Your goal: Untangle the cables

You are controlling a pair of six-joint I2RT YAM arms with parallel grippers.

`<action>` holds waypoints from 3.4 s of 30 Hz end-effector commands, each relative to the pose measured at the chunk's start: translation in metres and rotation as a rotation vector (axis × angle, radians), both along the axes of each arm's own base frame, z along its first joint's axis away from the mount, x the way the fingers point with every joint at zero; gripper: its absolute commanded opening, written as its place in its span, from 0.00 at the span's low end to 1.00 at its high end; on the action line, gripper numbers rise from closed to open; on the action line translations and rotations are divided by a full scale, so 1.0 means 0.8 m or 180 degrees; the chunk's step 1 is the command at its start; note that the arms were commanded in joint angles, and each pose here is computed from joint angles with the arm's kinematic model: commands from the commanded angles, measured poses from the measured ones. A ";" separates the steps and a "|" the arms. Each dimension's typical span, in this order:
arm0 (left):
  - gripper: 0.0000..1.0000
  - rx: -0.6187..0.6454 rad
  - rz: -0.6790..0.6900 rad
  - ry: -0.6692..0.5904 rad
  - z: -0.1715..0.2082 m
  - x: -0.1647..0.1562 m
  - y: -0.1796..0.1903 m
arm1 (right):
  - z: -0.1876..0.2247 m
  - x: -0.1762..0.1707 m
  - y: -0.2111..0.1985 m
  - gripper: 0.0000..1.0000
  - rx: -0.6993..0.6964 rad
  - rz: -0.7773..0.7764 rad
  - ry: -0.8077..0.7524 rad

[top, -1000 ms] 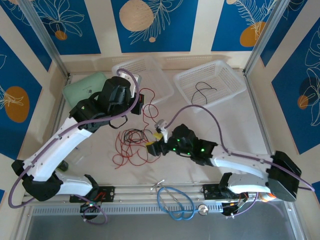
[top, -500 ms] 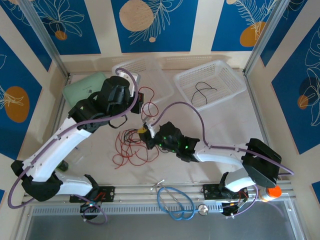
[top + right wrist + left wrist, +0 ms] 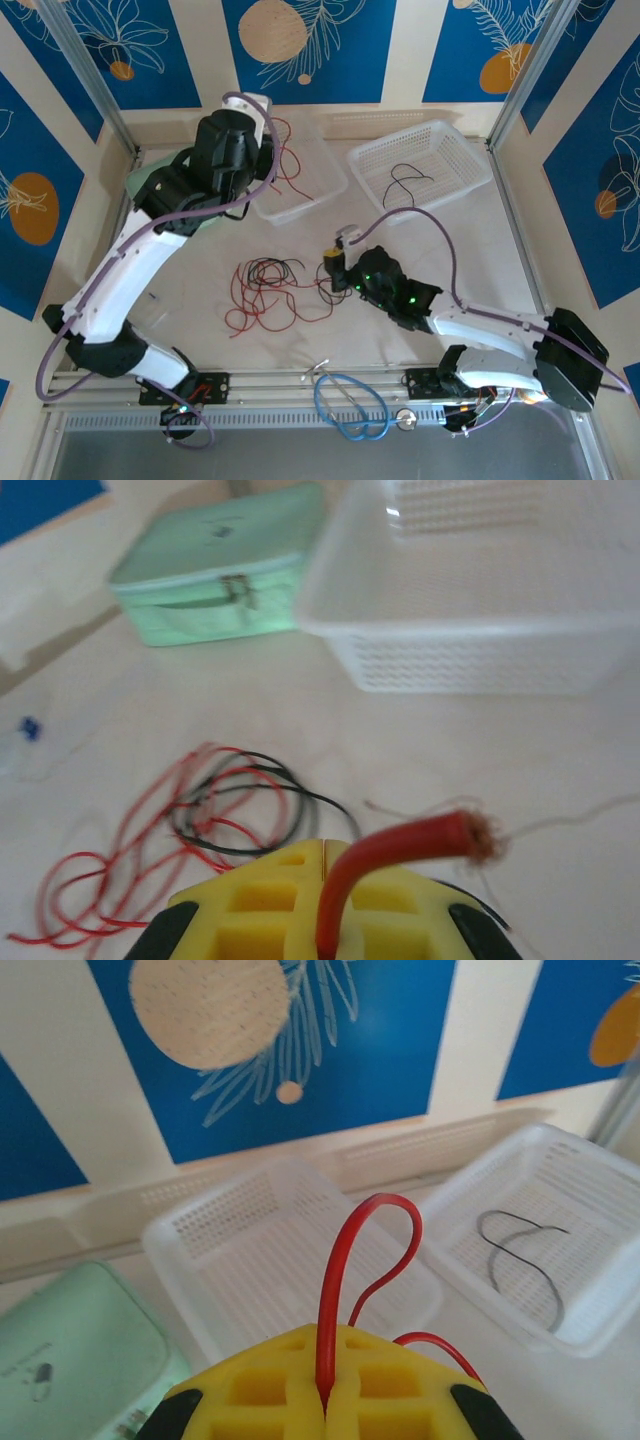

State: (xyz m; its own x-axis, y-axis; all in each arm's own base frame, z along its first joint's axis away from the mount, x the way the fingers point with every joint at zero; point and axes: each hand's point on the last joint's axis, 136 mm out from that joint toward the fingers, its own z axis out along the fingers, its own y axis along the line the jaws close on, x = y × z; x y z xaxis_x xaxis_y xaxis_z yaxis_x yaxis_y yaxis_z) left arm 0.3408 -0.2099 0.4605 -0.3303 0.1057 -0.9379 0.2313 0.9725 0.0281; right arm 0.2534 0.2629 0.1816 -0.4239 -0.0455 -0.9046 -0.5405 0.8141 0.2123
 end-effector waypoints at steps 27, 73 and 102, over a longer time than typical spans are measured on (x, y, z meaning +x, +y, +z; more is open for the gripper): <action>0.00 -0.0152 -0.0970 0.0761 -0.116 -0.016 -0.081 | 0.152 -0.006 -0.020 0.88 0.0448 0.0308 0.0971; 0.00 -0.0455 -0.1518 0.0608 -0.083 -0.062 -0.099 | 0.086 0.042 0.018 0.35 0.0373 0.0165 0.1981; 0.00 -0.0479 -0.1495 0.0564 -0.083 -0.070 -0.089 | 0.119 0.027 -0.059 0.46 0.1013 -0.0371 0.1727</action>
